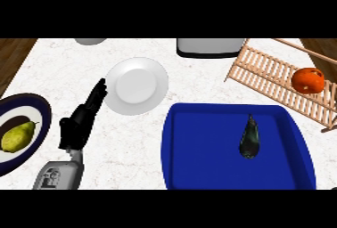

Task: Pick the squash from the tray and place it in the tiered shelf

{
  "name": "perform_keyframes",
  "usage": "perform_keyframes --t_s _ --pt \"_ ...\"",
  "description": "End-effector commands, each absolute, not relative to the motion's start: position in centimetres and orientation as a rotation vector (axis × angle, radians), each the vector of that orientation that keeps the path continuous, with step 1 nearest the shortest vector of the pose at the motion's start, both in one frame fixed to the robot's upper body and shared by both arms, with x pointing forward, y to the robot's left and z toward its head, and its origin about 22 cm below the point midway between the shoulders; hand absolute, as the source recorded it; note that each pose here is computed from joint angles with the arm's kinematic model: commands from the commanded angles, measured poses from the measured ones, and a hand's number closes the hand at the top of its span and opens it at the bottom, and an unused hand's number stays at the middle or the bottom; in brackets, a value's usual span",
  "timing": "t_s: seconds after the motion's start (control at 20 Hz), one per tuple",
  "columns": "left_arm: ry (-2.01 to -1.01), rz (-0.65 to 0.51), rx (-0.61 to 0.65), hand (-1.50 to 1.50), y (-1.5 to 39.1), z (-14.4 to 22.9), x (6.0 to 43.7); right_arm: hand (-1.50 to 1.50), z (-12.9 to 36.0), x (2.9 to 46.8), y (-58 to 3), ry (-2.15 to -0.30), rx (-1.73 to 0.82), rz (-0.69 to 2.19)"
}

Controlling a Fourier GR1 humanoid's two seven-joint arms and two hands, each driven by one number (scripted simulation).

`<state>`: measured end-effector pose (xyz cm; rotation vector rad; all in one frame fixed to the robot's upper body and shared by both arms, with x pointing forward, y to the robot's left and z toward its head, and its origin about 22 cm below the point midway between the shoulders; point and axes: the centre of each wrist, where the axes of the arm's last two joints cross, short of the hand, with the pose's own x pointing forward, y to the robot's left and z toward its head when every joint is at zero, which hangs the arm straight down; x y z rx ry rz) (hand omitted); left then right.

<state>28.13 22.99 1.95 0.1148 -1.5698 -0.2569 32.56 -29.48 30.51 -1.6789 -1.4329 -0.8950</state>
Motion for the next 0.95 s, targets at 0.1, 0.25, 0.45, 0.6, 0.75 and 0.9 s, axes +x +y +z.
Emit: perform_keyframes --t_s 0.1,0.25,0.45,0.6,0.75,0.9 --pt "-1.567 -0.240 0.131 0.00 23.5 0.2 27.3 -1.50 32.0 25.6 -29.8 -1.335 -1.622 -1.108" --pt "-1.561 -0.230 0.146 0.00 23.8 1.6 28.0 -1.50 33.0 22.8 -31.1 -1.220 -1.569 -1.071" --pt "-1.545 -0.224 0.169 0.00 24.0 1.6 27.9 -1.50 31.1 18.7 -31.0 -1.130 -1.554 -1.015" --pt "-1.540 -0.196 0.162 0.00 23.6 0.7 27.7 -1.50 30.4 15.2 -30.8 -1.103 -1.579 -0.942" --pt "-1.532 -0.199 0.166 0.00 25.7 0.8 26.9 -1.50 28.9 11.8 -30.6 -1.074 -1.585 -0.894" --pt "-1.551 -0.204 0.173 0.00 24.0 1.2 26.5 -1.50 28.0 9.5 -29.8 -1.096 -1.568 -0.886"
